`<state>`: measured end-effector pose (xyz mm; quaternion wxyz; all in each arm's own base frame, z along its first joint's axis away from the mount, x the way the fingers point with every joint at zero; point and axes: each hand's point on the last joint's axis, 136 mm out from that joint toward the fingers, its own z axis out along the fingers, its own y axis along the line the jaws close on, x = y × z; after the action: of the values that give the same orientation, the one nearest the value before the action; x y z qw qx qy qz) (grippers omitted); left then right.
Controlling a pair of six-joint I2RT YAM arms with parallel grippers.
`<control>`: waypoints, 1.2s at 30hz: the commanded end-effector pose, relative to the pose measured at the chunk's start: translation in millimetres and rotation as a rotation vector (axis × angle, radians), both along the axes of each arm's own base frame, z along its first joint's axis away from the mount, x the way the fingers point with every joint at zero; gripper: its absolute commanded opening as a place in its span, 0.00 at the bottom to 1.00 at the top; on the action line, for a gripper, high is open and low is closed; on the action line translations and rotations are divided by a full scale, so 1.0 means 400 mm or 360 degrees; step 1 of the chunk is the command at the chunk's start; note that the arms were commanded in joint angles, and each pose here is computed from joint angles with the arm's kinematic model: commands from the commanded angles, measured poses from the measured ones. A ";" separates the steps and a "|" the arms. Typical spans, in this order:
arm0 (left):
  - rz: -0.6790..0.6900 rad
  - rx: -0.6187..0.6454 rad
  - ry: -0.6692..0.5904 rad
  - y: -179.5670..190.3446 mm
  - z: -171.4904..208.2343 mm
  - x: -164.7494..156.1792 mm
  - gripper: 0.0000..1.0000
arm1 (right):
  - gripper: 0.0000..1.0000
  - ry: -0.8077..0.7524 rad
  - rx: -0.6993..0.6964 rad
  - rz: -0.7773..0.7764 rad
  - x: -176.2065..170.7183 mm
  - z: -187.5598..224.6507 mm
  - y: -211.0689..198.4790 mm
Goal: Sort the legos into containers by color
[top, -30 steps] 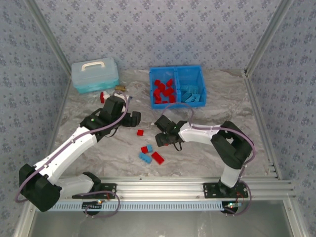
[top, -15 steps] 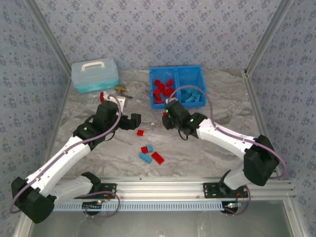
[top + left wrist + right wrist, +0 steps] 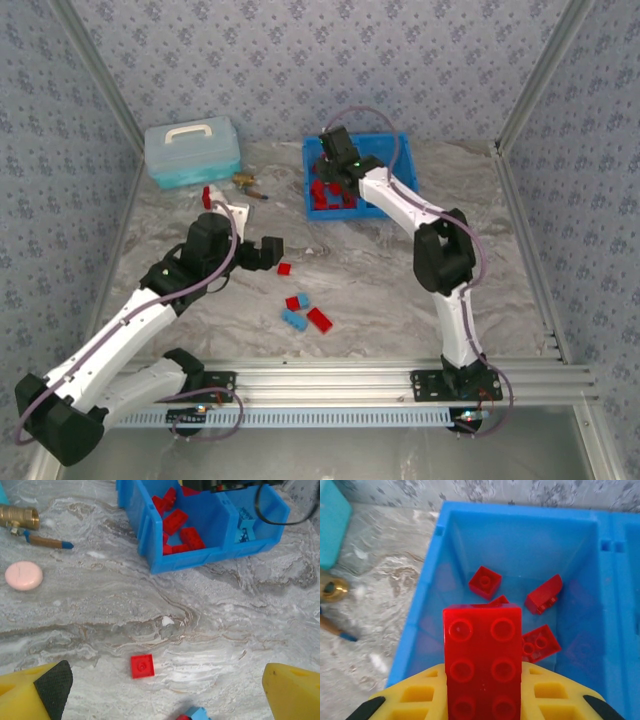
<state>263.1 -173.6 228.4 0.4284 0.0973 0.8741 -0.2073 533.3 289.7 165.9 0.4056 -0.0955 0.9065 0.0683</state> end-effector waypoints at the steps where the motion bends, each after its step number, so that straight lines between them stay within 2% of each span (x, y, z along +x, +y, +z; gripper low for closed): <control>1: 0.0023 -0.0026 0.0036 0.009 -0.010 -0.013 0.99 | 0.31 0.0114 -0.0100 0.0016 0.002 -0.048 0.004; 5: 0.0087 0.0023 0.0117 0.019 -0.044 -0.005 0.99 | 0.37 0.0159 -0.0094 -0.0004 0.008 -0.074 0.009; 6: 0.0102 0.0038 0.0140 0.021 -0.053 -0.002 0.99 | 0.44 0.0168 -0.0084 0.0001 0.004 -0.072 0.010; 10: 0.0138 0.0086 0.0270 0.014 -0.107 0.009 0.99 | 0.56 0.0090 -0.0073 0.0016 -0.025 0.006 0.010; 14: 0.0124 0.0092 0.0404 -0.015 -0.167 0.022 0.99 | 0.57 -0.0017 -0.0016 0.0037 -0.070 0.123 -0.006; 19: 0.0193 0.0178 0.0576 -0.030 -0.258 0.054 0.98 | 0.59 -0.0250 0.0116 0.0137 -0.214 0.298 -0.031; 22: 0.0204 0.0241 0.0657 -0.043 -0.311 0.076 0.94 | 0.69 -0.0321 0.0160 0.0232 -0.324 0.339 -0.051; 25: 0.0187 0.0283 0.0726 -0.065 -0.363 0.097 0.91 | 0.80 -0.0364 0.0158 0.0224 -0.404 0.344 -0.096; 28: 0.0169 0.0327 0.0789 -0.086 -0.414 0.118 0.86 | 0.86 -0.0353 0.0132 0.0141 -0.466 0.319 -0.159; 31: 0.0169 0.0385 0.0843 -0.094 -0.453 0.131 0.77 | 0.89 -0.0316 0.0147 0.0098 -0.522 0.274 -0.209; 36: 0.0179 0.0471 0.0889 -0.089 -0.496 0.121 0.59 | 0.90 -0.0341 0.0195 0.0020 -0.576 0.260 -0.268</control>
<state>307.1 -203.6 26.0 0.1576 0.0449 0.9837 -0.0740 309.4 196.9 256.5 0.4820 -0.1177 0.8607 0.1140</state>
